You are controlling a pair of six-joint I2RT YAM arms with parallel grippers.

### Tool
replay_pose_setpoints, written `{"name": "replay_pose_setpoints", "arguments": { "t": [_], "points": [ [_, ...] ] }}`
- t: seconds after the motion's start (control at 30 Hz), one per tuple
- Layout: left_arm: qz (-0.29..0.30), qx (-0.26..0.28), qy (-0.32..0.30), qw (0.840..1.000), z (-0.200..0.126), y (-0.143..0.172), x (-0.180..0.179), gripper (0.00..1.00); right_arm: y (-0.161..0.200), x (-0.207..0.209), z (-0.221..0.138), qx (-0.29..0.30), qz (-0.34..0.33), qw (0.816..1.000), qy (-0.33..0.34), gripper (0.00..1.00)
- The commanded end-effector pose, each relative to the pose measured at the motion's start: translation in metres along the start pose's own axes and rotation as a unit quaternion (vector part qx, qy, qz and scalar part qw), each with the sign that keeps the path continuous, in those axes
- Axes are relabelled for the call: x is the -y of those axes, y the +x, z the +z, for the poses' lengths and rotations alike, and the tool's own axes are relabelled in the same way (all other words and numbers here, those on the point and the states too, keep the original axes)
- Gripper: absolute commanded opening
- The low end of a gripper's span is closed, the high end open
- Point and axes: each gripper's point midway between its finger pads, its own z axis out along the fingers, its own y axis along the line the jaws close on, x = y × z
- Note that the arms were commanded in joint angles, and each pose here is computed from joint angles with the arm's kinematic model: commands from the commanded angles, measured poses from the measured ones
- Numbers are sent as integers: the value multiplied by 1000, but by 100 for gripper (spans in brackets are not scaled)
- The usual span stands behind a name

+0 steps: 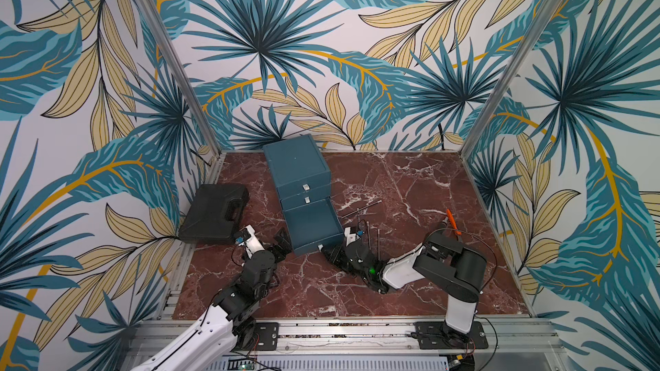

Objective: Please place the pencils in the drawer according to their color
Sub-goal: Open the drawer in the storage box, then pick up the pencil from the center of the board.

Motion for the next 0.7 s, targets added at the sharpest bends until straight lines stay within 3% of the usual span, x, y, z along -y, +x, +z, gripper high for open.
{"name": "replay_pose_setpoints", "arguments": {
  "t": [0.0,0.2,0.43,0.57,0.67],
  "points": [
    [4,-7,2,1000,-1,3,-3,100,1,22,-14,-2,-25,998,57,38],
    [3,-5,7,1000,-4,-4,4,100,-15,-3,-45,-9,-103,987,119,46],
    [15,-3,14,1000,-6,-11,13,100,-70,-19,-107,53,-196,945,257,51],
    [22,-5,18,1000,-7,-13,15,100,-110,-35,-126,95,-213,928,292,57],
    [24,-10,25,999,-6,-10,17,100,-134,-36,-127,99,-200,925,307,58]
  ]
}}
